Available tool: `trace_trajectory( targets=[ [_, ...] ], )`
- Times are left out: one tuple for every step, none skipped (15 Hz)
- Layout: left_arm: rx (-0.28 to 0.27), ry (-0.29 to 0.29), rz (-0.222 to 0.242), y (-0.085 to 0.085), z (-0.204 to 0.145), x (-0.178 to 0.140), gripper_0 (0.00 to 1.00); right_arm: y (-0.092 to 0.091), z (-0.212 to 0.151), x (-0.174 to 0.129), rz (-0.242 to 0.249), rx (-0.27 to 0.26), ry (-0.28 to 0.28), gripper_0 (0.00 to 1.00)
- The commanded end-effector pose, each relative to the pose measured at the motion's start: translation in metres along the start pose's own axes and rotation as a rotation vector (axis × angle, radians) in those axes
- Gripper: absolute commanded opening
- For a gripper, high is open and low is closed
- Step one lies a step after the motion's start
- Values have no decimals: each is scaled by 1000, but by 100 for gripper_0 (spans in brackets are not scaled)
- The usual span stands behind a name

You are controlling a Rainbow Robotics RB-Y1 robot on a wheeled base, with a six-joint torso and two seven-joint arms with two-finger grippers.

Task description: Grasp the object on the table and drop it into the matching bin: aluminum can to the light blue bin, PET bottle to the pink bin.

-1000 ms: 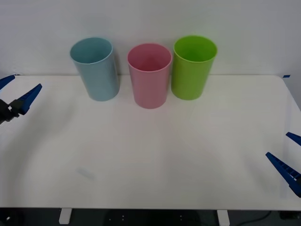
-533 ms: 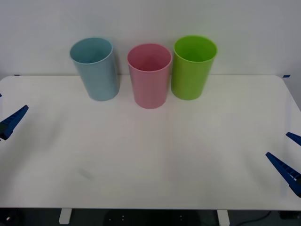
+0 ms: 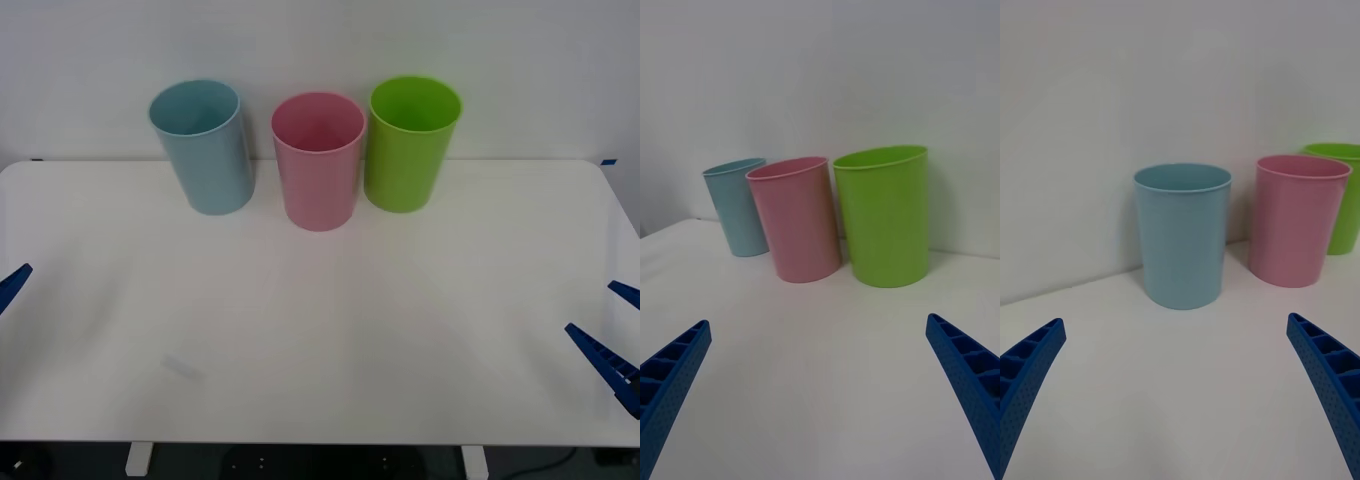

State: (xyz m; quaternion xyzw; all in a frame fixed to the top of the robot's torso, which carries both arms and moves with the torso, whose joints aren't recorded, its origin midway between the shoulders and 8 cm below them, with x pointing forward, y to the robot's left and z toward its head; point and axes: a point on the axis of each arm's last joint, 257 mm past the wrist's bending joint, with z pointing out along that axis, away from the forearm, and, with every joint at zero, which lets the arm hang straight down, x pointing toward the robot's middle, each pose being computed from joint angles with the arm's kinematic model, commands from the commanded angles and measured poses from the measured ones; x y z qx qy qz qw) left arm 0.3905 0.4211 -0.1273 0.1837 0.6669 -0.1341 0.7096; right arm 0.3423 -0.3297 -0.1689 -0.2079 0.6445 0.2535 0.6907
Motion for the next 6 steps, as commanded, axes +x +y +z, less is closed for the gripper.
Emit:
trace_trajectory(
  targets=[
    [-1, 4, -2, 0, -6, 1, 100, 0, 0, 0, 0, 0, 0, 100],
    [-1, 2, -4, 0, -6, 0, 100, 0, 0, 0, 0, 0, 0, 100],
    [2, -1, -9, -1, -6, 0, 100, 0, 0, 0, 0, 0, 0, 100],
    [4, 0, -12, -1, -6, 0, 100, 0, 0, 0, 0, 0, 0, 100],
    [4, 0, -12, -2, -5, 1, 100, 0, 0, 0, 0, 0, 0, 100],
    [4, 0, -12, -2, -5, 1, 100, 0, 0, 0, 0, 0, 0, 100]
  ],
)
